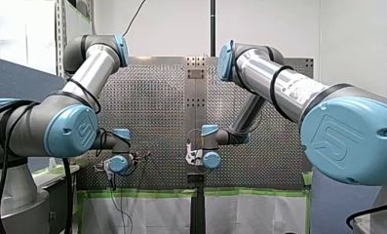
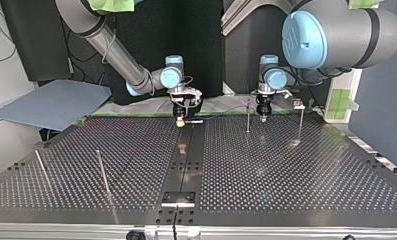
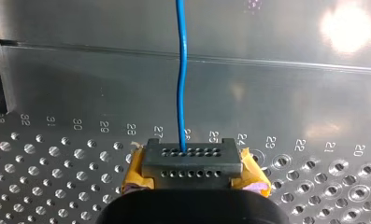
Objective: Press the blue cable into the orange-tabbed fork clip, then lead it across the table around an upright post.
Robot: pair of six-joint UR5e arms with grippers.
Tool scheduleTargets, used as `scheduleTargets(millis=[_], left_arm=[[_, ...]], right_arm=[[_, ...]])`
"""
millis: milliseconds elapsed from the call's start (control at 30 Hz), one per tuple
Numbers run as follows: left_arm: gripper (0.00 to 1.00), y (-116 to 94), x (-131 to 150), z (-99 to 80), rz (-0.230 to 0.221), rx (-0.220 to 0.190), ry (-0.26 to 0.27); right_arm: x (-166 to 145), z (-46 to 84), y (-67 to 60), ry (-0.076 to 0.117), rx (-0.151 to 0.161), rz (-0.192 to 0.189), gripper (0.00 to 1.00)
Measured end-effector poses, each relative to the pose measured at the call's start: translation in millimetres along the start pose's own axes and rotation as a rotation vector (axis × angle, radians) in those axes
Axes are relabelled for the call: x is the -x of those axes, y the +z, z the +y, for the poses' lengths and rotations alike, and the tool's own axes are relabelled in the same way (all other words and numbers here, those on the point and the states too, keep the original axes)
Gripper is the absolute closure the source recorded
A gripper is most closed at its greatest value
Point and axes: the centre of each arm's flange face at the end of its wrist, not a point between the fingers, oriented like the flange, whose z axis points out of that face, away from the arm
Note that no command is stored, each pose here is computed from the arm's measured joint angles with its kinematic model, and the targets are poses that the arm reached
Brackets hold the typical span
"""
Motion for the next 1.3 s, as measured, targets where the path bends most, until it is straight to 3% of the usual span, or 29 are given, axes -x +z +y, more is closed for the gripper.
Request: scheduleTargets(millis=[33,67,100,200,400,567,667,800,1300], left_arm=[[0.36,0,-1,0.2,0.007,-0.002,0.005],[0.14,-1,-1,0.5,0.012,-0.005,0.007],[0.0,-1,-1,0.7,0.017,-0.007,0.009],[0.0,-2,-2,2.9,0.034,-0.003,0.018],[0.0,-9,-5,11.7,0.075,0.05,0.061],[0.0,-24,-14,17.9,0.139,0.058,0.09],[0.0,-33,-15,21.3,0.155,0.048,0.092],[0.0,-40,-9,24.4,0.144,0.028,0.088],[0.0,-81,-16,18.4,0.143,-0.09,0.106]], right_arm=[[0,0.0,0.0,0.0,0.0,-0.001,1.0],[0,0.1,-0.1,-0.001,0.0,-0.002,1.0],[0,0.1,-0.3,-0.001,0.0,-0.003,1.0],[1,0.2,-0.9,-0.002,0.0,-0.008,1.0],[3,0.6,-2.7,-0.008,-0.001,-0.025,1.0],[4,0.8,-3.8,-0.012,-0.002,-0.036,1.0],[5,0.9,-4.3,-0.015,-0.002,-0.041,1.0],[5,0.4,-4.7,-0.016,-0.003,-0.043,1.0],[5,-0.4,-5.1,-0.017,-0.004,-0.044,1.0]])
